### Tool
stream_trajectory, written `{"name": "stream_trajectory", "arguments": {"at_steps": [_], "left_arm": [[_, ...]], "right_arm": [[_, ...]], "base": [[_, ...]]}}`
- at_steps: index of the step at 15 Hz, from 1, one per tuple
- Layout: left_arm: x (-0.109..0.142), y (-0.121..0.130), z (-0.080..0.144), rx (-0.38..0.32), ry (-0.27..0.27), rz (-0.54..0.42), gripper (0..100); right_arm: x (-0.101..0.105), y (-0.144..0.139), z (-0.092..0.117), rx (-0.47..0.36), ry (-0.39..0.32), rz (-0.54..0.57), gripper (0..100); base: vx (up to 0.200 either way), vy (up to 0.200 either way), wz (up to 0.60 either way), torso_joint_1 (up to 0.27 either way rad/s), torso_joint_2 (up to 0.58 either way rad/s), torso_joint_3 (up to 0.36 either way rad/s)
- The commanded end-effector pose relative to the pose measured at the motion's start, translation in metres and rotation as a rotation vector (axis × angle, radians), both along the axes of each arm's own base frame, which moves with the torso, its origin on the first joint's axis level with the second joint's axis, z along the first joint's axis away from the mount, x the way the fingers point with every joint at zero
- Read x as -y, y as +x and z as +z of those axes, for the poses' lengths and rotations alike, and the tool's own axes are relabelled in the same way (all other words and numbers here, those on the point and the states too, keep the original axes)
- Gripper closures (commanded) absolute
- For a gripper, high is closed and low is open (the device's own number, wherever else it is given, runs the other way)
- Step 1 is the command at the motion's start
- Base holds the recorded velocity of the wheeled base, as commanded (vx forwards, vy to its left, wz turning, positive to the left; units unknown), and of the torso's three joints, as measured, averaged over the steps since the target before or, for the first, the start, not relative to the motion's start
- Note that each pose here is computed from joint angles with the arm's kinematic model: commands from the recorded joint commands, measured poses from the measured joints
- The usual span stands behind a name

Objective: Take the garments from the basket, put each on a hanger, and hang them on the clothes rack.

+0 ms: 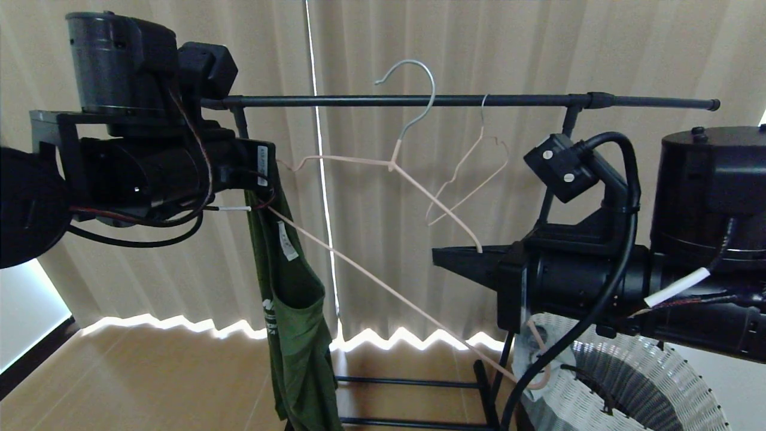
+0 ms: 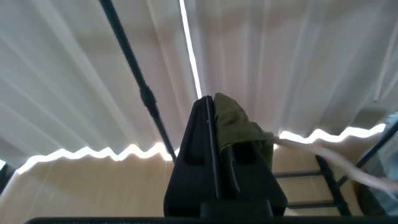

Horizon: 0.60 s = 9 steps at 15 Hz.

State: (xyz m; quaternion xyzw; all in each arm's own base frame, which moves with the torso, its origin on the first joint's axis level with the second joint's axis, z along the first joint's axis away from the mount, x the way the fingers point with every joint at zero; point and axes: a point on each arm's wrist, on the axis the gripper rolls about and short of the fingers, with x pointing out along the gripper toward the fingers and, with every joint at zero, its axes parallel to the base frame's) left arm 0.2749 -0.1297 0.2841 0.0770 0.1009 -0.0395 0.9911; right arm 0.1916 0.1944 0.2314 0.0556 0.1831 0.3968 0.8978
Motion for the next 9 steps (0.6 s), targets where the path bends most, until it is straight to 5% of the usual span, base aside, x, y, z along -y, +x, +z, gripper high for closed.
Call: {"name": "stream_trajectory", "arguments": {"at_steps": [1,9], "left_arm": [[0.004,-0.012,0.005,0.014,-0.014,-0.030,100],[0.028,-0.045,0.005,0.009,-0.043,-0.168,100]], "right_arm": [[-0.010,0.010,-0.010,-0.034,-0.016,-0.010,100],[-0.025,0.025,-0.017,-0.041,0.006,-0.033,100]], "base": [[0.000,0.000,0.00,0.000,0.00,0.000],[0.000,0.000,0.00,0.000,0.00,0.000]]}}
